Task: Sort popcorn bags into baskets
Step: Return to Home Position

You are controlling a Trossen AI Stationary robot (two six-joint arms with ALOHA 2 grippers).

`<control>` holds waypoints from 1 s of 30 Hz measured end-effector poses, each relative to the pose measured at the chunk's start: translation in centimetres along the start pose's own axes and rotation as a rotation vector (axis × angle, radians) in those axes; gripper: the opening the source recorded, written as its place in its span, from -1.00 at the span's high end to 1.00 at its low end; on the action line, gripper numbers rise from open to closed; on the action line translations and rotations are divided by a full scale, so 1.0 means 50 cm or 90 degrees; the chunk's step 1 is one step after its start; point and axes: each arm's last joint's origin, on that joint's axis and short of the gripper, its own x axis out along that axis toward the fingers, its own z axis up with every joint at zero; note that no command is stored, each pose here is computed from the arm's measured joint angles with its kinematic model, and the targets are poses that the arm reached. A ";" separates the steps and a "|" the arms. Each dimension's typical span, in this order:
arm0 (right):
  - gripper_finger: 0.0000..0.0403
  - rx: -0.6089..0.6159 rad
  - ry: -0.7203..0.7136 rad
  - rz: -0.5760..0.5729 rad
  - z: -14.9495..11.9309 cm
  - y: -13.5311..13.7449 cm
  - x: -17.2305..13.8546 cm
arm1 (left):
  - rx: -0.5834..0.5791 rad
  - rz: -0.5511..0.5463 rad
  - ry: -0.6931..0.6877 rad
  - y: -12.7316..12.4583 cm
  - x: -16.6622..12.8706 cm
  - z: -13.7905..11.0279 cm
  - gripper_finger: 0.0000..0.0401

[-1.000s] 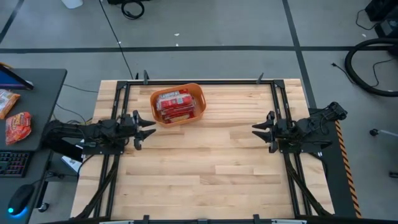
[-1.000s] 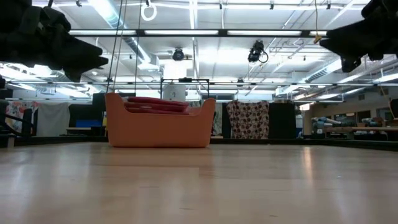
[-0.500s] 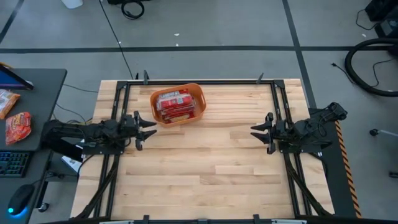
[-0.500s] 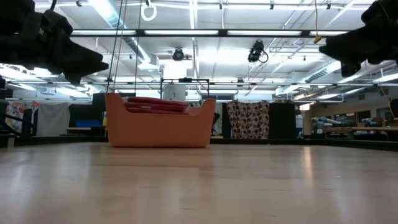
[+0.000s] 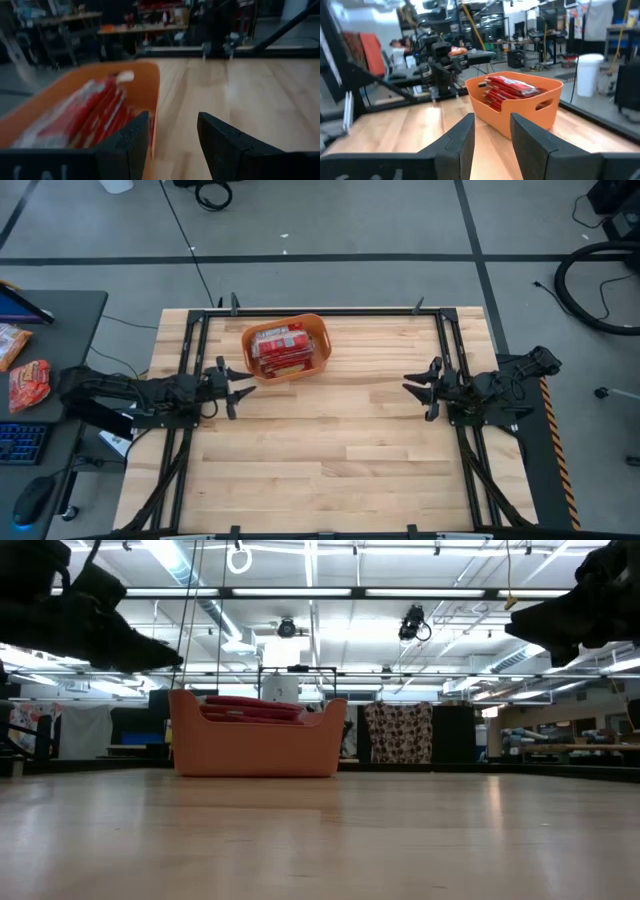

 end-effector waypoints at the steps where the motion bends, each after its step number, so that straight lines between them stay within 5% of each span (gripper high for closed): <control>1: 0.35 0.018 -0.003 -0.003 0.001 0.000 0.000 | 0.004 -0.006 -0.010 -0.001 0.000 0.003 0.15; 14: 0.35 0.082 -0.027 0.004 0.010 0.000 0.000 | 0.027 -0.004 -0.033 0.000 0.000 0.011 0.15; 22: 0.35 0.080 -0.026 0.005 0.010 0.000 0.000 | -0.144 -0.009 -0.033 0.000 0.000 0.011 0.14; 30: 0.35 0.080 -0.026 0.005 0.010 0.000 0.000 | -0.152 -0.010 -0.033 0.000 0.000 0.011 0.14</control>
